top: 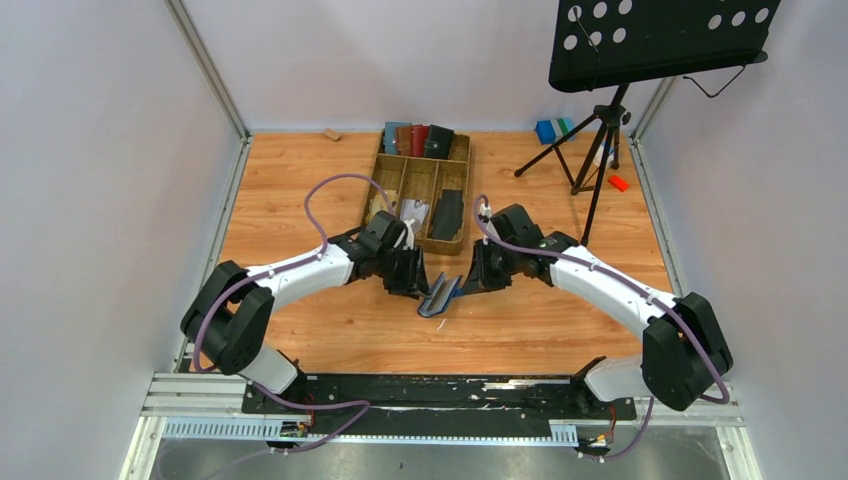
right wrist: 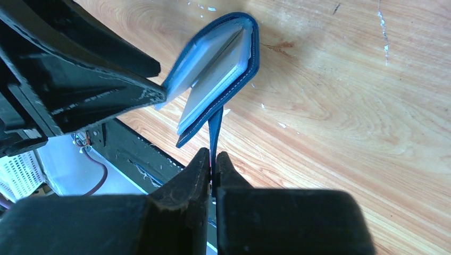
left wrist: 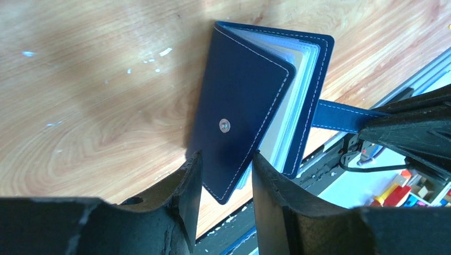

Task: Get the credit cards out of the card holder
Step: Open the card holder at the center of the board.

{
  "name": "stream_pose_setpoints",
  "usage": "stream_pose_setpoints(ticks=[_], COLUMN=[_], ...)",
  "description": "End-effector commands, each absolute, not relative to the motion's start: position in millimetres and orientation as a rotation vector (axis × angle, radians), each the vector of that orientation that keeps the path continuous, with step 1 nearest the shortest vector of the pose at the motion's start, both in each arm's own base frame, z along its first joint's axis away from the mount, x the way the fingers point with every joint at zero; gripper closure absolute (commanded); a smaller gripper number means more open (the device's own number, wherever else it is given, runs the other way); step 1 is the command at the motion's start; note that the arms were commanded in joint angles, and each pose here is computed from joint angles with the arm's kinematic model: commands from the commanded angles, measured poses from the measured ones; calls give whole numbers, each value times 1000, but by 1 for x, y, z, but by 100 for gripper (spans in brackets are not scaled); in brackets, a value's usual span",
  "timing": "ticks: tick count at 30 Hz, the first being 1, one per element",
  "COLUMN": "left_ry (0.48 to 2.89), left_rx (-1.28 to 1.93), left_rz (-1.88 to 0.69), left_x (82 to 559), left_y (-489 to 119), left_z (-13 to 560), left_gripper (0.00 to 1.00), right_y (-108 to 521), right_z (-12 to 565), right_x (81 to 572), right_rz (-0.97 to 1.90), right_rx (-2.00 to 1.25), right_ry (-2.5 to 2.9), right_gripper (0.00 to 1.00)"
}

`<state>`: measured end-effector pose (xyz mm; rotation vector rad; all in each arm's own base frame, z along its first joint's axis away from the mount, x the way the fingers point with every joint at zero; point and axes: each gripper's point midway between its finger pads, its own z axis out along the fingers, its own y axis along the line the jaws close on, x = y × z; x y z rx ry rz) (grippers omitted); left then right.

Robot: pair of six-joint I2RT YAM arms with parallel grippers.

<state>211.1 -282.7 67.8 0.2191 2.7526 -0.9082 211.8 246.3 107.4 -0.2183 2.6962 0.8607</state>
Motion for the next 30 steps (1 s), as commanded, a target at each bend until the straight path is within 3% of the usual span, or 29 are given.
stream_pose_setpoints(ticks=[1,5,10,15,18,21,25,30], left_ry=[2725,2722,2726,2671,2654,2658,2647,2625], left_rx=[166,150,161,191,192,188,195,208], left_rz=[-884,-891,-963,-1134,-1171,-1178,-1207,-1260], left_x=[217,218,215,212,211,210,209,208], left_y=[-271,-269,-277,-295,-298,-298,-301,-306], left_z=[73,74,71,83,85,85,89,96], left_gripper=[56,57,65,72,97,100,100,93], right_y=[245,243,239,240,244,254,260,261], right_z=[123,123,114,98,87,79,64,64], right_x=[217,217,215,208,203,202,199,203], right_rz=[890,887,853,875,924,1034,1094,1086], right_rx=[-231,-236,-233,-231,-189,-123,-69,-60], right_ry=[2632,2635,2673,2728,2744,2726,2751,2742], right_gripper=[100,100,99,68,41,32,33,54])
